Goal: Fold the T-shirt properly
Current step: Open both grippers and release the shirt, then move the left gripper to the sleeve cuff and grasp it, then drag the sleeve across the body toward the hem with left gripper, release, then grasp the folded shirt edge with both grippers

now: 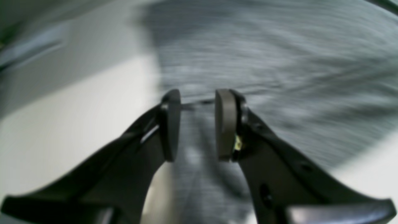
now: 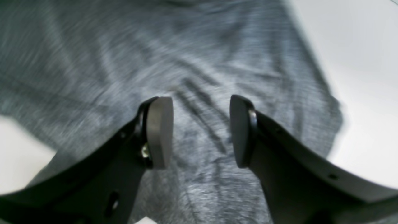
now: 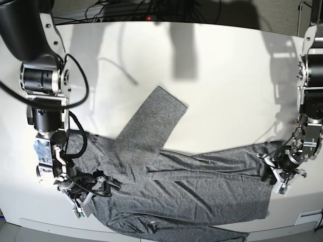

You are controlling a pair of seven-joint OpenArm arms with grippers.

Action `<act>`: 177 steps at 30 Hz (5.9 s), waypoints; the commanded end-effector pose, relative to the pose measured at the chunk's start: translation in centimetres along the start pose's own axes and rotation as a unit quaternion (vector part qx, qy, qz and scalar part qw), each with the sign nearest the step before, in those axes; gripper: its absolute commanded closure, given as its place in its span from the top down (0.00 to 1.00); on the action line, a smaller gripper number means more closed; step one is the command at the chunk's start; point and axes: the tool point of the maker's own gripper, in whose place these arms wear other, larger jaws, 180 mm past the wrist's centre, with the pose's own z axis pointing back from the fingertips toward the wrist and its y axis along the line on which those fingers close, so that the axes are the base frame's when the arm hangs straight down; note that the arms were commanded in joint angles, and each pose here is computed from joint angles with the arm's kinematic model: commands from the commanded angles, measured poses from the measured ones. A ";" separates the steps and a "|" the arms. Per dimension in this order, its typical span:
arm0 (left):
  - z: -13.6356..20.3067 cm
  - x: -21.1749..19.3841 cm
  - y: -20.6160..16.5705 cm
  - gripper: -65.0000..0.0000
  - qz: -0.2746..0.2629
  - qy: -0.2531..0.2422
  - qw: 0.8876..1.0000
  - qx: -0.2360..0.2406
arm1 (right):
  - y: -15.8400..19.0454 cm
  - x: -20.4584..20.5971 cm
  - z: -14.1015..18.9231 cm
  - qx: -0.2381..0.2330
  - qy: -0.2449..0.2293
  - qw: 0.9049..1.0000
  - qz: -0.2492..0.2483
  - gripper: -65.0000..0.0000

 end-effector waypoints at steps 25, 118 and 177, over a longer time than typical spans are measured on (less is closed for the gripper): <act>14.2 4.1 -27.1 0.26 -0.071 -0.164 0.959 -0.220 | -11.8 -2.1 12.4 -0.162 -0.106 0.980 -0.035 0.46; -3.8 12.9 -6.0 0.00 -0.268 0.047 0.960 0.065 | -8.4 -3.0 9.9 -0.122 -0.097 0.985 -0.075 0.46; -4.1 6.6 -1.9 0.23 -0.130 -0.019 0.981 0.146 | -2.0 0.6 5.3 -0.058 -0.143 0.983 -0.098 0.46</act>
